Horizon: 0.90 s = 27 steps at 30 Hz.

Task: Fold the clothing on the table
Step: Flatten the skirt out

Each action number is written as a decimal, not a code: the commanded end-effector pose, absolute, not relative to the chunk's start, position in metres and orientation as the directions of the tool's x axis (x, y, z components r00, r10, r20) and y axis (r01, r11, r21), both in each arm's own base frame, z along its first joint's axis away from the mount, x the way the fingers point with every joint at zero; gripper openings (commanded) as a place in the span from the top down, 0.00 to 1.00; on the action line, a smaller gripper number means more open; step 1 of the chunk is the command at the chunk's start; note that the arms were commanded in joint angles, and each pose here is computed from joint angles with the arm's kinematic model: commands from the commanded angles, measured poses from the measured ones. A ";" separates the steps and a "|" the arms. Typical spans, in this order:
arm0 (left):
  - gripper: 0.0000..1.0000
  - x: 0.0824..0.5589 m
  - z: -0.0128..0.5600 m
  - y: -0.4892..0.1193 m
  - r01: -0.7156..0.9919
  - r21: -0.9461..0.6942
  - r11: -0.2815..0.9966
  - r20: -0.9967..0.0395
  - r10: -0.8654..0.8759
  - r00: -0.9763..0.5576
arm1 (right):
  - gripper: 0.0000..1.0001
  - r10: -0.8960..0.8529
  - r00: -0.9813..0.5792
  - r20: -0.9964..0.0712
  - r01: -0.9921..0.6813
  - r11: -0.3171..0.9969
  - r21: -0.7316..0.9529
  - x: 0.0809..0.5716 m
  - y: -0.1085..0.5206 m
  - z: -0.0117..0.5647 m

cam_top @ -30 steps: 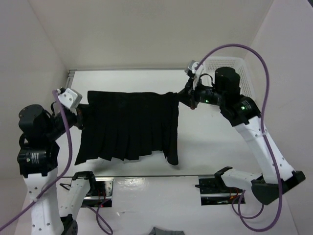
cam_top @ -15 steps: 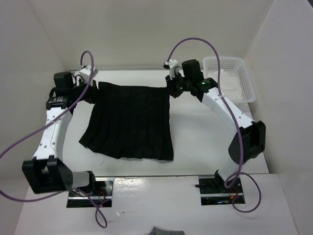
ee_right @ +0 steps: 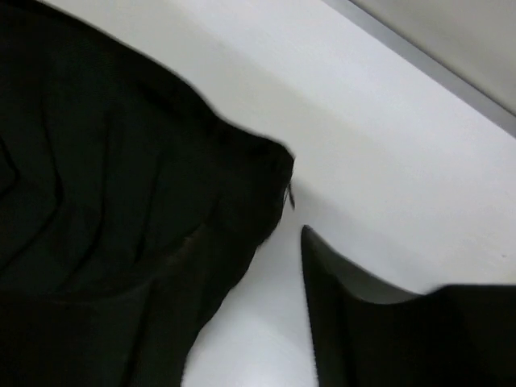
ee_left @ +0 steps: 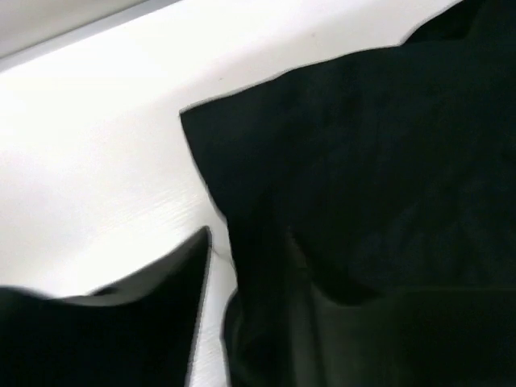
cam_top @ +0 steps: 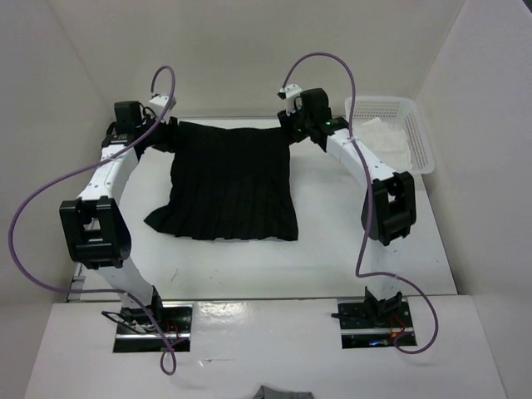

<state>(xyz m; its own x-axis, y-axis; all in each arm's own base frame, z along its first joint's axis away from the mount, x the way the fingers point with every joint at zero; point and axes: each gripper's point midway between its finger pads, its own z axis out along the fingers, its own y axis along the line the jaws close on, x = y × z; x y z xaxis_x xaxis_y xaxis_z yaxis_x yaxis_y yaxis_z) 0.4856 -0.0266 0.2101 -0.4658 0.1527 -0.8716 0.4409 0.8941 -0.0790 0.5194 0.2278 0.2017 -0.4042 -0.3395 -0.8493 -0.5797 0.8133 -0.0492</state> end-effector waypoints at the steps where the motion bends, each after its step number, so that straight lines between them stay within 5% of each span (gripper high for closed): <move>1: 0.29 0.511 0.215 -0.019 0.413 -0.026 0.911 -0.887 0.170 -0.430 | 0.41 -0.318 -0.395 -0.862 -0.471 0.876 -0.107 0.550 0.210 0.205; 4: 0.00 0.522 0.203 -0.007 0.344 -0.015 0.939 -0.879 0.152 -0.452 | 0.29 -0.311 -0.402 -0.861 -0.442 0.890 -0.115 0.554 0.206 0.202; 14: 0.00 0.495 0.195 -0.019 0.363 -0.048 0.930 -0.817 0.173 -0.551 | 0.27 -0.296 -0.447 -0.844 -0.491 0.870 -0.045 0.518 0.208 0.217; 20: 0.00 0.436 0.137 -0.052 0.453 -0.046 0.890 -0.676 0.306 -0.671 | 0.19 -0.427 -0.567 -0.705 -0.597 0.802 -0.005 0.442 0.226 0.171; 27: 0.00 0.421 0.098 -0.067 0.447 0.030 0.894 -0.565 0.384 -0.730 | 0.09 -0.500 -0.625 -0.599 -0.593 0.803 -0.053 0.406 0.207 0.140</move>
<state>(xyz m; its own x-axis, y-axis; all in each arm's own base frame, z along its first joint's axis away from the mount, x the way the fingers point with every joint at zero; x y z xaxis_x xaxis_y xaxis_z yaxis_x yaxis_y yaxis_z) 0.4182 -0.0744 0.1018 -0.7283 0.3475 -0.5906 0.4609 0.8862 -0.0468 0.4193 0.2266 0.1390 -0.6001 -0.4766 -0.6424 -0.6119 0.7908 -0.0151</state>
